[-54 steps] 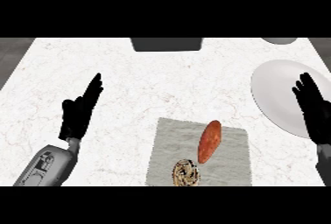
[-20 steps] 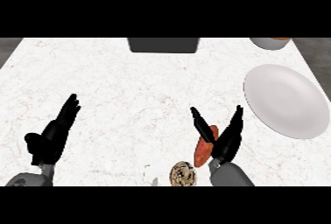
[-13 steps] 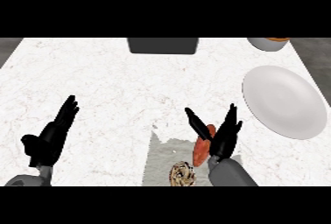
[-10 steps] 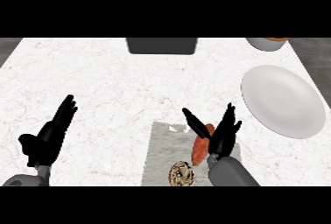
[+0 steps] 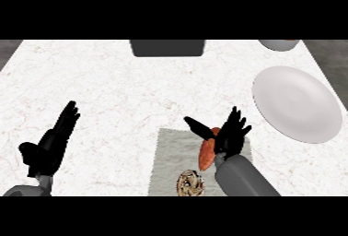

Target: Pick the sweet potato from the placemat and place it in the plate

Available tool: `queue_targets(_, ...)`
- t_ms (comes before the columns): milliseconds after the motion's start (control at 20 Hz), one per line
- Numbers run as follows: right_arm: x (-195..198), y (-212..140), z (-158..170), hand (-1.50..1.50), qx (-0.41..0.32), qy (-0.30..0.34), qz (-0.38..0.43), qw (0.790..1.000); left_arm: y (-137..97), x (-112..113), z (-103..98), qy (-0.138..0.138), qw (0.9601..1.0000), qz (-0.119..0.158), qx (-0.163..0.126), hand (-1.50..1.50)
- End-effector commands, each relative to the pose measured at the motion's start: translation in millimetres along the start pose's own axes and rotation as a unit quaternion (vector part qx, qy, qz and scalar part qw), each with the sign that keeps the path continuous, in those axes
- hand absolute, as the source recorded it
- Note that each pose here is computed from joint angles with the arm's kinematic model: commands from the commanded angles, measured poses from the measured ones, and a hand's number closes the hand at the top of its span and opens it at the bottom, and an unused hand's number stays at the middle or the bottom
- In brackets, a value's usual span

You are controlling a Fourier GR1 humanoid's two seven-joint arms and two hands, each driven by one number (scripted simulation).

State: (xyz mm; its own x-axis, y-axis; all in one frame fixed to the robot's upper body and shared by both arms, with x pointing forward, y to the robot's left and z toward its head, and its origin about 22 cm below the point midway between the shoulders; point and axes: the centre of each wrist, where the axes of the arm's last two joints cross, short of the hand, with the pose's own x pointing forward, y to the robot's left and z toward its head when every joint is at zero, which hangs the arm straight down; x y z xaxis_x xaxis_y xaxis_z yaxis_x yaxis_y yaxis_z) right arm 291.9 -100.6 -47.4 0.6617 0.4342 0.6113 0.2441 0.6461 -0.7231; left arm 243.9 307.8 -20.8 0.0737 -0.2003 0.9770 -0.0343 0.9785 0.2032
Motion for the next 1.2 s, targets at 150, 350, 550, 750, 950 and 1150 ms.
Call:
queue_targets(150,19.9,-2.3,16.2,-1.50,0.017,0.113,0.069,0.991,1.5,1.8,-5.6,0.000,1.0000,0.007,0.004,0.00)
queue_targets(350,16.3,-4.0,29.3,-1.50,0.017,0.125,0.103,0.987,3.1,-7.0,4.5,0.002,1.0000,0.004,-0.005,0.00)
queue_targets(550,10.0,-18.4,19.7,-1.50,0.007,0.144,0.108,0.984,2.9,-0.6,-4.2,-0.006,0.9999,0.002,-0.009,0.00)
queue_targets(750,13.6,-26.0,27.5,-1.50,0.015,0.143,0.089,0.986,0.8,0.4,-11.1,-0.005,0.9999,0.007,-0.010,0.00)
queue_targets(950,12.9,-22.9,37.9,1.50,0.040,0.107,0.113,0.987,12.2,9.2,-9.8,-0.012,0.9998,-0.002,-0.017,0.00)
queue_targets(1150,12.9,-29.8,36.9,1.50,0.040,0.103,0.104,0.989,-9.2,6.2,-11.5,-0.013,0.9998,-0.001,-0.014,0.00)
